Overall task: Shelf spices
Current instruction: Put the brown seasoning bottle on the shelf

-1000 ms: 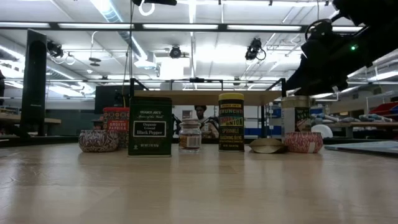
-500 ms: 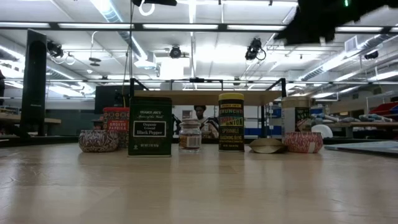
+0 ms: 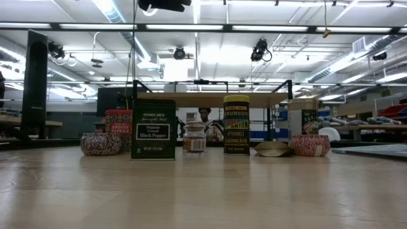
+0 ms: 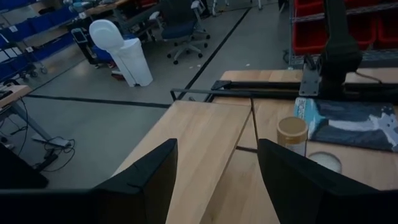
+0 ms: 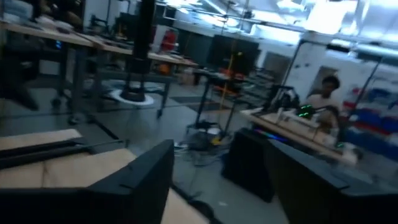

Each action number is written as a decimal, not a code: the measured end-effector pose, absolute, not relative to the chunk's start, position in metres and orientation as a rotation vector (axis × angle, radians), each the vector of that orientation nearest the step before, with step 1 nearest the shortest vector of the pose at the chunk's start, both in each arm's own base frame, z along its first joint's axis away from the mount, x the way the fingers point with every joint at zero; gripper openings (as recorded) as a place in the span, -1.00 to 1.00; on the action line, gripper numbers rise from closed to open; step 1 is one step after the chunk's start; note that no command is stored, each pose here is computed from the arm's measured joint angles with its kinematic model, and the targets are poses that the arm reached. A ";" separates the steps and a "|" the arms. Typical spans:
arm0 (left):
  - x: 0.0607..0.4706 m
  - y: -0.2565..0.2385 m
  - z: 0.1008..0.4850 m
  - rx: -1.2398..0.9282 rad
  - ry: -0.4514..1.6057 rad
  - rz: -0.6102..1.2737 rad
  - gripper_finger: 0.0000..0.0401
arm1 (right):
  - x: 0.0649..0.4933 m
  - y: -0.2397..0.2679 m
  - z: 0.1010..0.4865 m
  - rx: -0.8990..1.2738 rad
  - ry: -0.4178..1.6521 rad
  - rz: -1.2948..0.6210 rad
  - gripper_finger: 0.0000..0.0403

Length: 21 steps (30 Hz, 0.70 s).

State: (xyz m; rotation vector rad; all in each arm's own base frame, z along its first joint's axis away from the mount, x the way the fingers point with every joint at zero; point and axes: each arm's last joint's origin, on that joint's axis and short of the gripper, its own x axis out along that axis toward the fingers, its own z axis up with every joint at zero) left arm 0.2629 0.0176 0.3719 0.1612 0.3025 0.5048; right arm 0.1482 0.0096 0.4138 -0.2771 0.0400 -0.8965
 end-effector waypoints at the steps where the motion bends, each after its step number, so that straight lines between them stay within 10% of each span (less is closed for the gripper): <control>1: 0.264 0.018 0.371 0.162 0.307 0.504 0.13 | 0.147 0.009 0.417 -0.294 0.042 -0.898 0.11; 10: 0.269 0.018 0.366 0.169 0.324 0.504 0.13 | 0.146 0.010 0.425 -0.459 0.073 -0.858 -0.92; 21: 0.271 0.018 0.364 0.171 0.340 0.505 0.13 | 0.144 0.009 0.427 -0.477 0.069 -0.868 -0.92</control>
